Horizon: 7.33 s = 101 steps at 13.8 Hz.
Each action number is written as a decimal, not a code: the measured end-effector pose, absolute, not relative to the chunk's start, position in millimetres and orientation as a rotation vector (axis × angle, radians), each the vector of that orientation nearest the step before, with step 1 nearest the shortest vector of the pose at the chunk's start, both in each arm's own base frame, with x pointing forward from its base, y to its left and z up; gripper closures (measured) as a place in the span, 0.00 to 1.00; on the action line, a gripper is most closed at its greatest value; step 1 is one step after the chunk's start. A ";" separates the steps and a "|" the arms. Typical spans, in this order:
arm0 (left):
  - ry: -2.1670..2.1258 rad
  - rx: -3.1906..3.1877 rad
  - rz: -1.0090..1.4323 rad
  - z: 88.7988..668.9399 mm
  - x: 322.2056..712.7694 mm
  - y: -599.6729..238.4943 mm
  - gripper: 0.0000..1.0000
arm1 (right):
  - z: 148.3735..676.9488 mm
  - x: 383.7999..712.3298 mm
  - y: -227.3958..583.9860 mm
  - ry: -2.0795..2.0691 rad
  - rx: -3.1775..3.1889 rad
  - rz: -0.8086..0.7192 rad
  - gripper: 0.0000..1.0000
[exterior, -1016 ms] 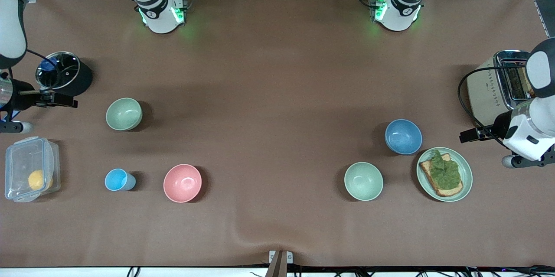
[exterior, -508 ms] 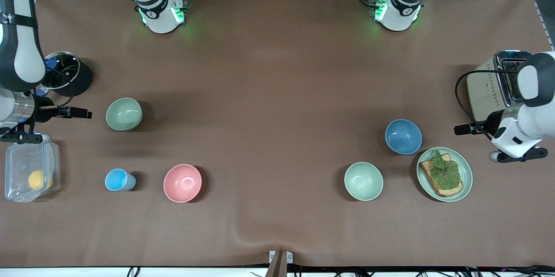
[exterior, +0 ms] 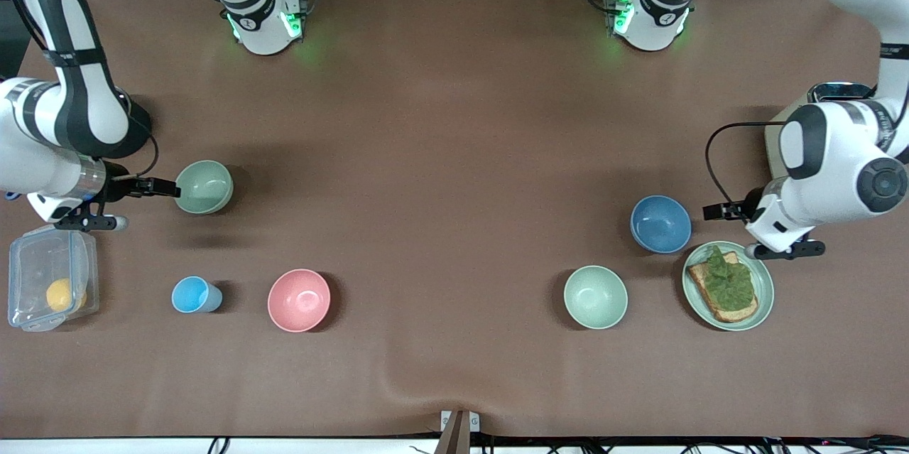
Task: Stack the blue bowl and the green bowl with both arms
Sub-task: 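Lower the right gripper to the green bowl while the left gripper reaches the blue bowl, then grip the green bowl with the right gripper while the left gripper grips the blue bowl, then slide the green bowl with the right gripper while the left gripper carries the blue bowl, then bring the blue bowl over the green bowl with the left gripper, then lower the blue bowl into the green bowl and open the left gripper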
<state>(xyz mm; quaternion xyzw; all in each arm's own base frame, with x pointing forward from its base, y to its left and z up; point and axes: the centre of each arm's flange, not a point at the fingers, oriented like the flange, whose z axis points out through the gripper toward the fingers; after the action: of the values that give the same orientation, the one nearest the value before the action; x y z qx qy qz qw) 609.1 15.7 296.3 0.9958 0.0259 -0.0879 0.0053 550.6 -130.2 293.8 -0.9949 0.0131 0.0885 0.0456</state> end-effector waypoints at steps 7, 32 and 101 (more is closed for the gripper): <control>0.049 3.100 -0.307 234.7 605.6 1.8 0.00 | 227.3 520.6 -146.8 0.001 -3.053 0.189 0.04; 0.043 3.099 -0.189 216.9 620.8 -2.4 0.93 | 324.2 541.6 51.3 0.396 -2.925 0.464 0.96; 0.609 2.786 -0.537 249.1 452.4 -377.9 0.94 | 176.0 478.8 389.9 1.848 -2.055 0.669 0.00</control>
<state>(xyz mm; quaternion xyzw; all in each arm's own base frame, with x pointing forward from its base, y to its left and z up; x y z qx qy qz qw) 452.4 -377.9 249.1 0.9532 0.2083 -0.1837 0.1198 478.8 389.9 176.0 -0.7146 0.6428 0.2327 0.1483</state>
